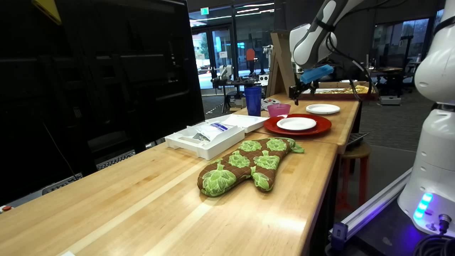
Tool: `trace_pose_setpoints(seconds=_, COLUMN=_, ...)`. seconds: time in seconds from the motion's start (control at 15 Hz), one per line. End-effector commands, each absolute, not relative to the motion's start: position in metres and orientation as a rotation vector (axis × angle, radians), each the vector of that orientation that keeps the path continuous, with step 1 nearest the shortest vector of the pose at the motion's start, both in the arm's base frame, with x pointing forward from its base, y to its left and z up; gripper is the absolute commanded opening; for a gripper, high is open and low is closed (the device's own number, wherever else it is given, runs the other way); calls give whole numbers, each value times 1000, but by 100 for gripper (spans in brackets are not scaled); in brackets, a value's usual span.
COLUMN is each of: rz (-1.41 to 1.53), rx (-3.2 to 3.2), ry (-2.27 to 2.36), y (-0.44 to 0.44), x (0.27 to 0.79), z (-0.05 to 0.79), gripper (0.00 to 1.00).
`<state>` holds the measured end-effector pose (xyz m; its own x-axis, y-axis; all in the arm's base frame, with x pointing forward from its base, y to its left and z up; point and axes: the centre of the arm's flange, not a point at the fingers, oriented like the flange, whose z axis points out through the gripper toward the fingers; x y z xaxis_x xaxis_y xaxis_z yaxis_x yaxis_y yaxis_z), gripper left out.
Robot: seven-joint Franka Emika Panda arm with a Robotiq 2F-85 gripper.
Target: Put one white plate on the red plate, then the pink plate on the left white plate
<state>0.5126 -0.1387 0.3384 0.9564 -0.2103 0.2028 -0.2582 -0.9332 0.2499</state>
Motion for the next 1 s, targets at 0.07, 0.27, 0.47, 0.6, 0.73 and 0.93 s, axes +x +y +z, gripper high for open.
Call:
trace_pose_setpoints(seconds=0.07, rz=294, rx=2857, ry=-272, y=-117, x=513, z=355, gripper=100)
trace_pose_setpoints(seconds=0.27, rz=327, rx=2855, ry=-255, y=-108, x=516, z=362, gripper=100)
trace_pose_setpoints(seconds=0.47, rz=359, rx=2890, ry=-275, y=-107, x=519, z=367, gripper=100)
trace_pose_setpoints(seconds=0.6, rz=376, rx=2929, ry=-298, y=-107, x=523, z=369, gripper=100)
trace_pose_setpoints(seconds=0.73, rz=387, rx=2959, ry=-318, y=-108, x=526, z=370, gripper=100)
trace_pose_setpoints(seconds=0.93, rz=398, rx=2988, ry=-329, y=-108, x=529, z=372, gripper=100)
